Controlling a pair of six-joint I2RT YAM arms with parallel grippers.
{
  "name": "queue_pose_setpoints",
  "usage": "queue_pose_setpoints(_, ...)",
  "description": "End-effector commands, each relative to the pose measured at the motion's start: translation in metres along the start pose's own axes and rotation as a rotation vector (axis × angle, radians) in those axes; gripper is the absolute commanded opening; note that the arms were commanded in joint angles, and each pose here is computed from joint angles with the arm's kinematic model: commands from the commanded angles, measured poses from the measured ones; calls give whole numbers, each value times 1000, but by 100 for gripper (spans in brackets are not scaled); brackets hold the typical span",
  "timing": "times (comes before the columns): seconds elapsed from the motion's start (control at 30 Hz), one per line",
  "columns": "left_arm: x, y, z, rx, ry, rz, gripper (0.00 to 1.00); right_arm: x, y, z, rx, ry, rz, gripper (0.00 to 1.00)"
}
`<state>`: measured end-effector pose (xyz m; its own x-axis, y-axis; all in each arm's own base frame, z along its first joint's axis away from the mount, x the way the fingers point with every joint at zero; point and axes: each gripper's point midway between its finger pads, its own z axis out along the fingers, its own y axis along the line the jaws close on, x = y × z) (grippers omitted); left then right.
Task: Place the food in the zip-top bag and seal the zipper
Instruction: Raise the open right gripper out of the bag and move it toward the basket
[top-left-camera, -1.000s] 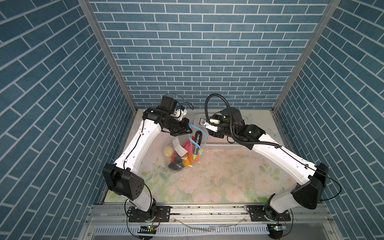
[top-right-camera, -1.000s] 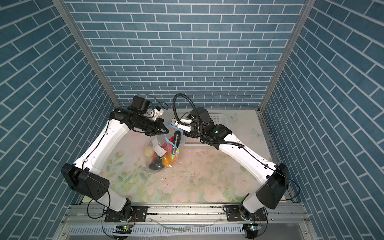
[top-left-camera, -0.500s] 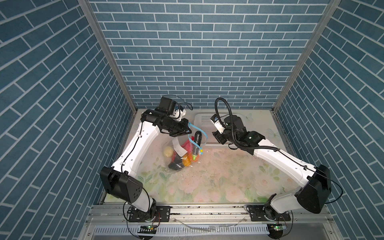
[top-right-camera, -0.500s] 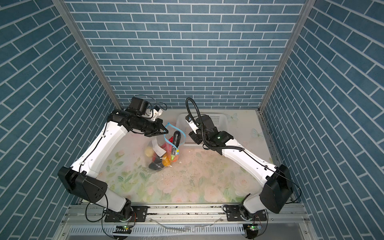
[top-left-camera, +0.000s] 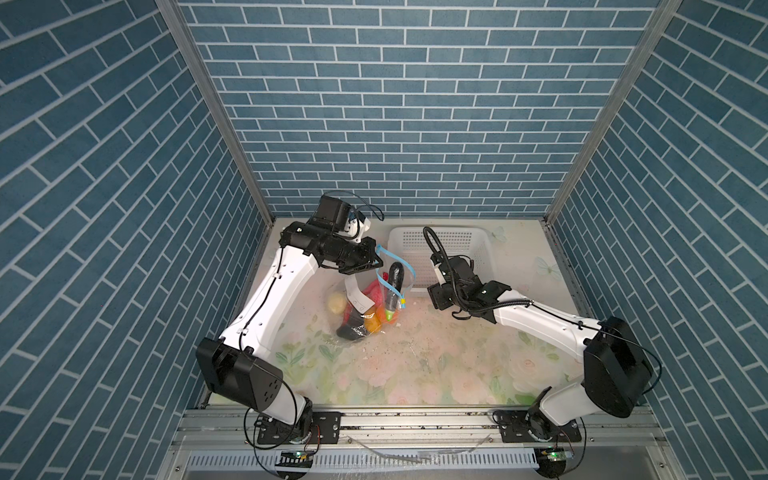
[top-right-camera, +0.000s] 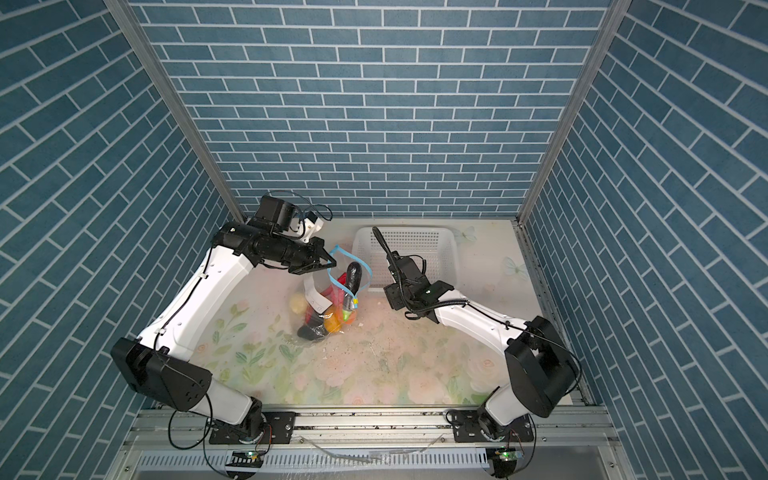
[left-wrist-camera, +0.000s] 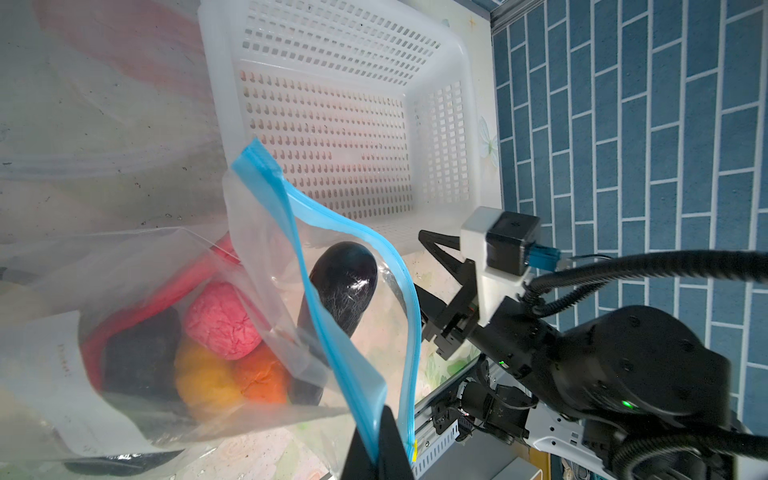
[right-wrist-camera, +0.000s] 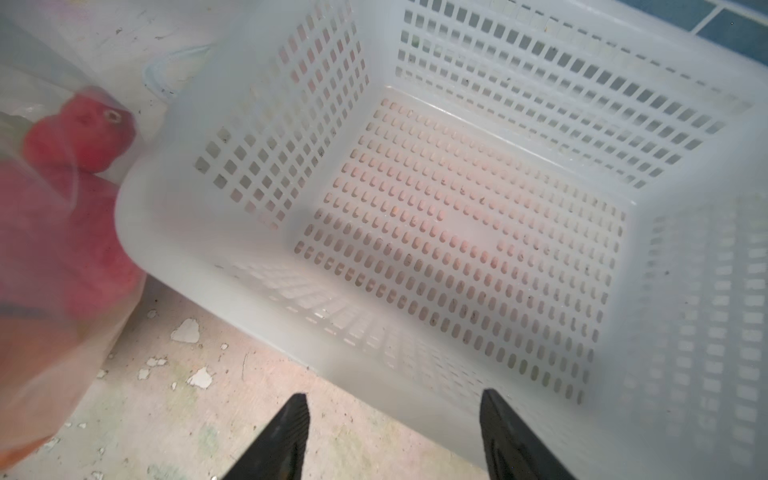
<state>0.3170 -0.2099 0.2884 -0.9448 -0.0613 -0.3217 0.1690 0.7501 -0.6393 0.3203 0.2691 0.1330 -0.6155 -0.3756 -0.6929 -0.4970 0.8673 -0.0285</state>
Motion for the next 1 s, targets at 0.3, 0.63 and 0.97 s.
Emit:
queue_pose_setpoints(0.3,0,-7,-9,17,-31,23,0,15,-17,33,82,-13,107,66)
queue_pose_setpoints(0.63,2,-6,-9,17,-34,18,0,6,-33,43,147,-12,27,66)
queue_pose_setpoints(0.97,1,-5,-7,17,-35,10,0,-2,-28,14,104,-33,-76,58)
